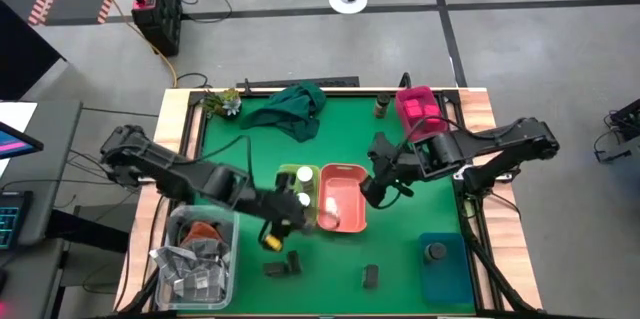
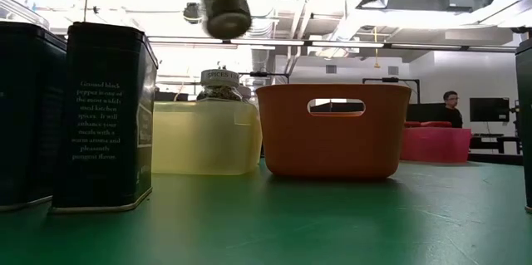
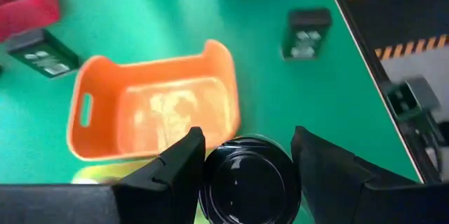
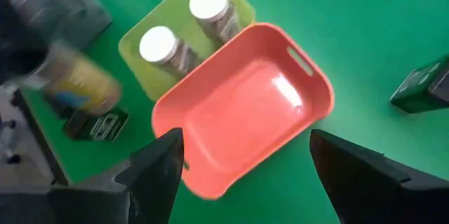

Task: Sort spices by type
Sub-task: Put the bottom black seasoning bottle into the blue bin

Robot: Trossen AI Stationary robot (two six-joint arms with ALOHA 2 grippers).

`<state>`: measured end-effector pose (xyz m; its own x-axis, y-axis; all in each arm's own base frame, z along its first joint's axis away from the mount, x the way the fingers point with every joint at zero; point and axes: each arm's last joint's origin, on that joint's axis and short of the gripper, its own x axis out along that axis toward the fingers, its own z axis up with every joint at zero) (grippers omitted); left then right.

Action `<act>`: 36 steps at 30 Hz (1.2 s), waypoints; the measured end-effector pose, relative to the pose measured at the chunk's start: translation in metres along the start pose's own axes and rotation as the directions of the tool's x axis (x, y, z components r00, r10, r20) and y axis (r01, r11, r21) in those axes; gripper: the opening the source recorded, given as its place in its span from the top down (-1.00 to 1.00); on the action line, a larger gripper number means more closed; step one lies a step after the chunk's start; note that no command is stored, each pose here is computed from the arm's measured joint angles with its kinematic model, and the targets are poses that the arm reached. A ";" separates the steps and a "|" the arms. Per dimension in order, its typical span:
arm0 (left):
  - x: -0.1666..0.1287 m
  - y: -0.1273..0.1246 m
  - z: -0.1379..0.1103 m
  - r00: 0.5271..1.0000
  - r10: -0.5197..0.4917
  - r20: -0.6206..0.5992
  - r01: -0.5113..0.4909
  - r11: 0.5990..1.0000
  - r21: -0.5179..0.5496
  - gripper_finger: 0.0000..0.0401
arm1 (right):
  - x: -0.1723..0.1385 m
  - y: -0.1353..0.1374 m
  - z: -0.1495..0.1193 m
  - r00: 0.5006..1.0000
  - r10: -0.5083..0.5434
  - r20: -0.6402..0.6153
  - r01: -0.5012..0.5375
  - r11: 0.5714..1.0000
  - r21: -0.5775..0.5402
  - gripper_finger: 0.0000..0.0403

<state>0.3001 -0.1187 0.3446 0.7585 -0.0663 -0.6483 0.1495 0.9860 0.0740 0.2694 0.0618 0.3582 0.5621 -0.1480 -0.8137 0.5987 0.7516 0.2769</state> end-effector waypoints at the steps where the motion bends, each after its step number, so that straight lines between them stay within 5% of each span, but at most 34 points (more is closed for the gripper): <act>1: 0.002 0.007 0.002 1.000 0.006 0.014 -0.006 1.000 -0.012 0.01 | -0.003 0.002 -0.001 1.000 0.006 -0.006 -0.006 1.000 -0.008 -0.65; 5: 0.006 0.028 0.009 0.998 0.014 0.061 -0.010 0.998 -0.058 0.01 | -0.011 0.008 -0.012 0.996 0.049 -0.075 -0.052 0.998 -0.040 -0.65; 10: 0.010 0.055 0.012 0.997 0.015 0.079 -0.009 0.997 -0.071 0.01 | -0.017 0.007 -0.034 0.984 -0.038 -0.172 0.029 0.998 -0.059 -0.65; 20: 0.010 0.100 0.019 0.983 0.016 0.184 0.006 0.993 -0.118 0.01 | -0.031 0.023 -0.063 0.984 0.034 -0.176 -0.042 0.998 -0.041 -0.65; 31: 0.009 0.108 0.019 0.983 0.033 0.183 -0.005 0.988 -0.152 0.01 | -0.029 0.020 -0.064 0.991 -0.022 -0.134 0.021 1.000 -0.007 -0.65; 36: -0.013 0.109 0.036 0.980 0.037 0.196 -0.001 0.984 -0.180 0.01 | -0.004 0.026 -0.047 0.991 -0.017 -0.132 0.005 0.996 -0.090 -0.65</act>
<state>0.3294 -0.0156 0.3882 0.8729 -0.0587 -0.4844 0.0321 0.9975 -0.0629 0.2564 0.1123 0.3446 0.4714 -0.0742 -0.8788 0.5480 0.8054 0.2260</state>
